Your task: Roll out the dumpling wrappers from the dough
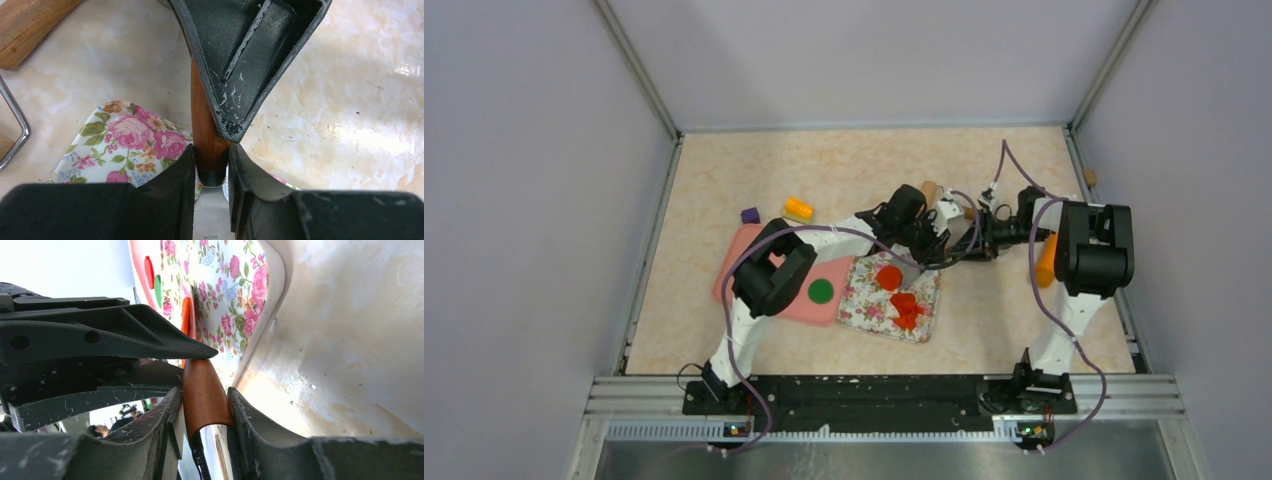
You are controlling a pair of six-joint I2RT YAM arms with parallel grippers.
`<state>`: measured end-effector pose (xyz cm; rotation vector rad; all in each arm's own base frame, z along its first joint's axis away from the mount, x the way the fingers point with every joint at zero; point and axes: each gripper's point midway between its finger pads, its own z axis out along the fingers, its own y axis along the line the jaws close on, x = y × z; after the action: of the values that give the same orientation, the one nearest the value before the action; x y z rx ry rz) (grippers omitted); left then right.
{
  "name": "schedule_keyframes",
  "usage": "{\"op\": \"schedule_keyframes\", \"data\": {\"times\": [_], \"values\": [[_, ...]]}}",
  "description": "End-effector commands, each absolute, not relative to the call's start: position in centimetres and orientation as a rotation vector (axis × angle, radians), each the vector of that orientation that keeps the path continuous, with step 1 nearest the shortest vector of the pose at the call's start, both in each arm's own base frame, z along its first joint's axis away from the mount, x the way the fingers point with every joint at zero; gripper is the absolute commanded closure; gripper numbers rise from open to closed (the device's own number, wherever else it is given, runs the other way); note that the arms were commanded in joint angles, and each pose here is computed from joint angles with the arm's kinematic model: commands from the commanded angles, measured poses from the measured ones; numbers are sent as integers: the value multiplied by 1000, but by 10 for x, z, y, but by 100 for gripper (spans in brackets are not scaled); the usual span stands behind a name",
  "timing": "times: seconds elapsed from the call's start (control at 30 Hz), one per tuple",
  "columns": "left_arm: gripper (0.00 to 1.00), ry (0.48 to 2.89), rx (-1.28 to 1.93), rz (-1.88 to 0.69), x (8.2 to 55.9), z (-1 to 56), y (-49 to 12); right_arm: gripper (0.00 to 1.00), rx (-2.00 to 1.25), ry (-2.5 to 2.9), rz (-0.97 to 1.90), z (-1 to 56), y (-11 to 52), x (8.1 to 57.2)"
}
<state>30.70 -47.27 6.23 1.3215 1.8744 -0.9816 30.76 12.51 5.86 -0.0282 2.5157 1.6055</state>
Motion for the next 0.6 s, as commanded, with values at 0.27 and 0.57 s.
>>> {"op": "schedule_keyframes", "data": {"times": [0.27, 0.57], "values": [[100, 1830, 1318, -1021, 302, 70, -484, 63, -37, 2436, 1675, 67, 133, 314], [100, 1845, 1313, -981, 306, 63, -481, 63, 8, 2422, 1712, 64, 135, 321]]}}
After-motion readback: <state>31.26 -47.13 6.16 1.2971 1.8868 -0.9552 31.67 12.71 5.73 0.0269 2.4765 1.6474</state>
